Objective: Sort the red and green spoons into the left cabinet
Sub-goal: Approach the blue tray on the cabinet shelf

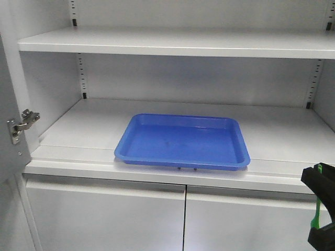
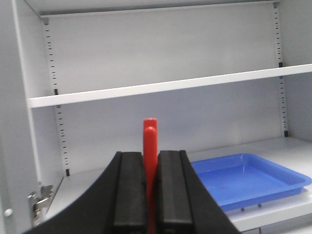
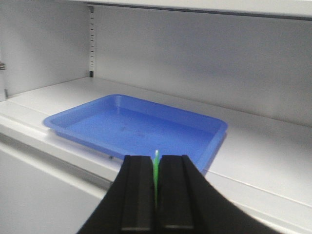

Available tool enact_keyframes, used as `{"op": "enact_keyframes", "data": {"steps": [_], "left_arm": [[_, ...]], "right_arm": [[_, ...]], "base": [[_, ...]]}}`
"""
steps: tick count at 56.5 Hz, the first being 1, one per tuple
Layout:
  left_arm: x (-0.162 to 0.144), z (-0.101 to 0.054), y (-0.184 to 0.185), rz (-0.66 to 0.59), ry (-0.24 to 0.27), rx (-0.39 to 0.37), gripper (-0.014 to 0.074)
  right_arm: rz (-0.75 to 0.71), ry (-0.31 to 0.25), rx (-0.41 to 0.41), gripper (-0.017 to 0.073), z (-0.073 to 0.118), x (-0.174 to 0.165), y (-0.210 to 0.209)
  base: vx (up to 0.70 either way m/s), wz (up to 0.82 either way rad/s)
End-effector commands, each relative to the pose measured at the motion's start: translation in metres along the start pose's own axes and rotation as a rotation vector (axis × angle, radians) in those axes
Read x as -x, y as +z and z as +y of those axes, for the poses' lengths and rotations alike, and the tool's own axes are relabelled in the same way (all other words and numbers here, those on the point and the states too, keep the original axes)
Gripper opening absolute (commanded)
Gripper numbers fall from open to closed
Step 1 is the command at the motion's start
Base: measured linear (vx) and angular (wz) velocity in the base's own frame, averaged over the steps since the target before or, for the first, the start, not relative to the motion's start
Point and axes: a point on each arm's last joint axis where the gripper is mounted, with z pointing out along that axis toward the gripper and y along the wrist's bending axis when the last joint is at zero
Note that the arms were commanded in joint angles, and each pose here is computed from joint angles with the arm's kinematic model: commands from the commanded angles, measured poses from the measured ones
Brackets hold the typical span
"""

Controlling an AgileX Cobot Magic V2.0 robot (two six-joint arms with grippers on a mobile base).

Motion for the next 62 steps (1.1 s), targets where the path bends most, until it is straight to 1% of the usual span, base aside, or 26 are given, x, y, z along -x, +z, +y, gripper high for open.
{"op": "enact_keyframes", "data": {"steps": [1, 33, 62], "left_arm": [[0.0136, -0.0023, 0.0009, -0.068, -0.029, -0.028, 0.0031], [0.0136, -0.0024, 0.0009, -0.069, -0.029, -0.028, 0.0031], [0.0136, -0.0024, 0.0009, -0.069, -0.029, -0.028, 0.0031]], "right_arm": [[-0.072, 0.001, 0.028, -0.0006, 0.0021, 0.0149, -0.0018], [-0.072, 0.001, 0.028, -0.0006, 0.0021, 0.0149, -0.0018], [-0.070, 0.001, 0.026, -0.0006, 0.0019, 0.0148, -0.0018]], "base": [[0.20, -0.23], [0.20, -0.17], [0.12, -0.08]]}}
